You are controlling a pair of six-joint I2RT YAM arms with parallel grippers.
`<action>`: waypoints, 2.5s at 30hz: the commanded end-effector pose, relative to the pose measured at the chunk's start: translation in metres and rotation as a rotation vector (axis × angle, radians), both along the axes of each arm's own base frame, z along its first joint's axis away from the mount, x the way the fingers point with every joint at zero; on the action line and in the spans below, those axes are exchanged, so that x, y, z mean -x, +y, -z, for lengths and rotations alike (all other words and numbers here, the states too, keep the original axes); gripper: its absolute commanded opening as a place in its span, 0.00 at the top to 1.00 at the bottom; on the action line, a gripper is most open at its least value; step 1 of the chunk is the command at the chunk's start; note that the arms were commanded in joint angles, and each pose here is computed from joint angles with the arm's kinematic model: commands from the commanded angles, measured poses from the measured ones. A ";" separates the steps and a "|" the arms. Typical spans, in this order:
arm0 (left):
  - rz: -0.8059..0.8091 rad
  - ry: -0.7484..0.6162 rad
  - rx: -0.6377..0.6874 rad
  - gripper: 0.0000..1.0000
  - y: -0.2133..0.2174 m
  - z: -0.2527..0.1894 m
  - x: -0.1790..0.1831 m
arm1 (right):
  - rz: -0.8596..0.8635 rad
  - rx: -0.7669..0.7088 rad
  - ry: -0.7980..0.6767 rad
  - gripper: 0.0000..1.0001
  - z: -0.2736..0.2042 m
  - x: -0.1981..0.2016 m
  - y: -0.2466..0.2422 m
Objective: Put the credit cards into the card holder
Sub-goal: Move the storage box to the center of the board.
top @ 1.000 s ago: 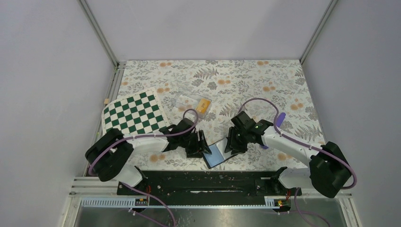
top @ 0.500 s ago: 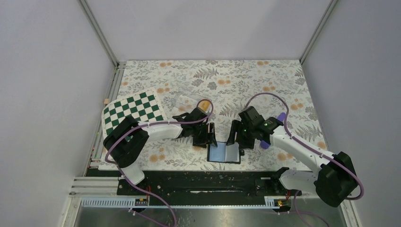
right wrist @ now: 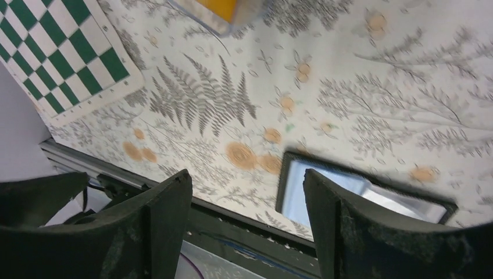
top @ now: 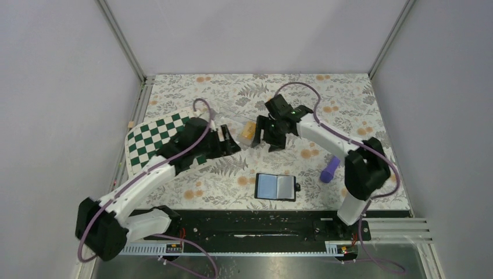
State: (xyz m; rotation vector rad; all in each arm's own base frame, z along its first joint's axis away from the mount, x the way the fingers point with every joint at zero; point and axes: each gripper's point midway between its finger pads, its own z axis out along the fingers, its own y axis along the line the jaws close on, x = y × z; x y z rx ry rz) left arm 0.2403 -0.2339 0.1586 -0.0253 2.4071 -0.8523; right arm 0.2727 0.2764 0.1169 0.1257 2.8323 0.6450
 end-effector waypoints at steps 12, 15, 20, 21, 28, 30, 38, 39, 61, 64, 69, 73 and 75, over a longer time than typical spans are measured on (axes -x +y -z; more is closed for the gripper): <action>0.016 0.008 0.071 0.25 0.035 -0.010 0.025 | 0.070 0.071 0.028 0.38 0.027 -0.099 0.042; 0.010 0.009 0.083 0.25 0.036 -0.009 0.028 | 0.076 0.112 0.045 0.41 0.040 -0.102 0.032; 0.005 0.002 0.091 0.25 0.038 -0.009 0.032 | 0.064 0.166 0.047 0.45 0.053 -0.098 0.019; 0.003 0.004 0.091 0.25 0.039 -0.008 0.033 | 0.060 0.174 0.052 0.46 0.056 -0.097 0.017; 0.013 0.010 0.078 0.25 0.040 -0.005 0.036 | 0.032 0.183 0.071 0.71 0.067 -0.093 0.015; 0.013 0.009 0.076 0.25 0.040 -0.005 0.035 | 0.025 0.188 0.071 0.73 0.068 -0.093 0.013; 0.022 0.022 0.079 0.25 0.038 -0.005 0.036 | 0.003 0.225 0.057 0.89 0.064 -0.089 -0.004; 0.026 0.027 0.079 0.25 0.038 -0.004 0.036 | -0.006 0.234 0.055 0.90 0.063 -0.088 -0.007; 0.030 0.092 0.092 0.25 0.024 -0.005 0.023 | -0.100 0.316 0.086 0.93 0.040 -0.018 -0.064; 0.048 0.084 0.092 0.27 0.016 -0.012 0.019 | -0.101 0.284 0.067 0.88 0.030 -0.017 -0.061; 0.085 0.101 0.107 0.29 -0.004 -0.020 0.008 | -0.081 0.204 0.022 0.61 0.004 -0.029 -0.057; 0.105 0.133 0.119 0.32 -0.024 -0.023 -0.003 | -0.050 0.131 0.023 0.52 -0.005 -0.035 -0.060; 0.112 0.159 0.130 0.34 -0.037 -0.018 -0.011 | -0.037 0.096 0.042 0.52 -0.003 -0.036 -0.062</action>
